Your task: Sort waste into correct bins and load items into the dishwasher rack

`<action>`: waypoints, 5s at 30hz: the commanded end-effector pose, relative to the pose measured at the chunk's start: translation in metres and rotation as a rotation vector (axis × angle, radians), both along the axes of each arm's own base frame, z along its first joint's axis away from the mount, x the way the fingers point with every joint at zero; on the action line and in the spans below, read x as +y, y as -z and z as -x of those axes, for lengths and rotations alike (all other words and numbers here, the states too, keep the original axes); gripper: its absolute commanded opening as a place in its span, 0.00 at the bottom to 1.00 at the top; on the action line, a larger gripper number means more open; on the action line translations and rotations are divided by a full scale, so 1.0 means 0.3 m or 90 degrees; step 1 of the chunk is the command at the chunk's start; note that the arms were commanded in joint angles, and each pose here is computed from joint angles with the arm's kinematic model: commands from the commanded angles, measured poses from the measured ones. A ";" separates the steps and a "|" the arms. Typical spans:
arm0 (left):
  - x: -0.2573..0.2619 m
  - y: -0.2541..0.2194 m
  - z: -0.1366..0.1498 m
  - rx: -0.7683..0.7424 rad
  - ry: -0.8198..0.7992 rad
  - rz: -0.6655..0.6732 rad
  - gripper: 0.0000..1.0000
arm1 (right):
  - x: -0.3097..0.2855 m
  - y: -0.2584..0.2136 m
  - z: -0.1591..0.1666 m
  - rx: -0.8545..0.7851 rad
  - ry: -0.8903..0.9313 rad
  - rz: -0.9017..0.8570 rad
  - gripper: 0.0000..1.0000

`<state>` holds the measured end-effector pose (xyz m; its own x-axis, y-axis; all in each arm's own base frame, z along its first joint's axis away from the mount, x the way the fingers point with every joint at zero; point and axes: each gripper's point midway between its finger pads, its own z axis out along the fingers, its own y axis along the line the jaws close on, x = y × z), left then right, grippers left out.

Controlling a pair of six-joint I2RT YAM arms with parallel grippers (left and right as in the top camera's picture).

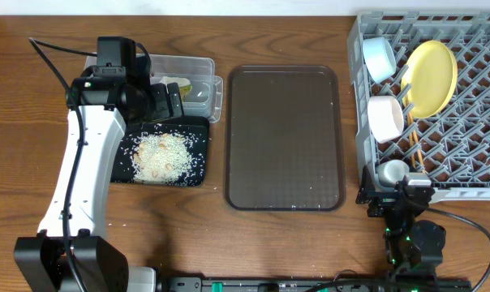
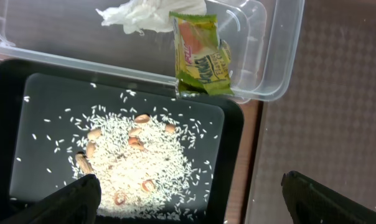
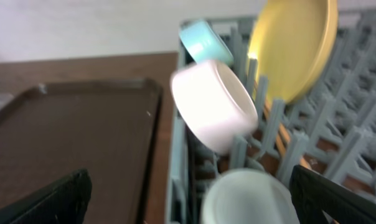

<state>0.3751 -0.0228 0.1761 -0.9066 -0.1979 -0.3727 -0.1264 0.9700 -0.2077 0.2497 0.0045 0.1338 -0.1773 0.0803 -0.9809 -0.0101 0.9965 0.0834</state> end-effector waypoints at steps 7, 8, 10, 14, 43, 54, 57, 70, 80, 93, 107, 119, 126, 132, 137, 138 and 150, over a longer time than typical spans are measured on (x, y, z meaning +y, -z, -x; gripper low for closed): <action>0.009 -0.015 -0.007 -0.008 -0.001 -0.007 0.95 | 0.002 -0.076 0.012 -0.066 -0.001 0.017 0.99; 0.010 -0.016 -0.008 -0.008 -0.001 -0.007 0.95 | 0.002 -0.077 0.012 -0.066 -0.001 0.017 0.99; 0.010 -0.016 -0.008 -0.008 -0.001 -0.007 0.95 | 0.002 -0.077 0.012 -0.066 -0.001 0.017 0.99; 0.009 -0.016 -0.008 -0.008 -0.001 -0.007 0.95 | 0.001 -0.076 0.012 -0.066 -0.001 0.017 0.99; 0.075 -0.204 0.112 -0.133 -0.036 -0.074 0.95 | 0.001 -0.076 0.012 -0.066 -0.001 0.017 0.99; 0.060 -0.281 0.209 -0.524 -0.046 -0.053 0.95 | 0.001 -0.076 0.012 -0.066 -0.001 0.017 0.99; 0.060 -0.227 0.274 -0.562 -0.048 -0.053 0.95 | 0.001 -0.076 0.012 -0.066 -0.001 0.017 0.99; 0.061 -0.113 0.425 -0.700 -0.056 -0.050 0.95 | 0.001 -0.076 0.012 -0.066 -0.001 0.017 0.99; 0.061 -0.061 0.432 -0.736 -0.058 -0.049 0.95 | 0.001 -0.076 0.012 -0.066 -0.001 0.017 0.99; 0.051 0.052 0.430 -0.697 -0.049 -0.046 0.95 | 0.001 -0.076 0.012 -0.066 -0.001 0.017 0.99; 0.051 0.128 0.437 -0.637 -0.054 -0.037 0.95 | 0.001 -0.076 0.012 -0.066 -0.001 0.017 0.99; 0.051 0.128 0.437 -0.637 -0.054 -0.037 0.95 | 0.001 -0.076 0.012 -0.065 -0.001 0.017 0.99; 0.051 0.128 0.437 -0.637 -0.054 -0.037 0.95 | 0.001 -0.076 0.012 -0.065 -0.001 0.017 0.99; 0.051 0.128 0.437 -0.637 -0.054 -0.037 0.95 | 0.001 -0.075 0.011 -0.064 -0.001 0.017 0.99; 0.051 0.128 0.437 -0.637 -0.054 -0.037 0.95 | 0.001 -0.074 0.011 -0.064 -0.001 0.017 0.99; 0.051 0.128 0.437 -0.637 -0.054 -0.037 0.95 | 0.001 -0.074 0.011 -0.064 -0.001 0.017 0.99; 0.051 0.128 0.437 -0.637 -0.054 -0.037 0.95 | 0.001 -0.074 0.011 -0.064 -0.001 0.017 0.99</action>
<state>0.2451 -0.0051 0.1530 -0.1056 -0.1996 -0.9742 0.0102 0.9794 -0.2018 0.2465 0.0035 0.1570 -0.0759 0.0634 -0.9951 -0.0127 0.9978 0.0645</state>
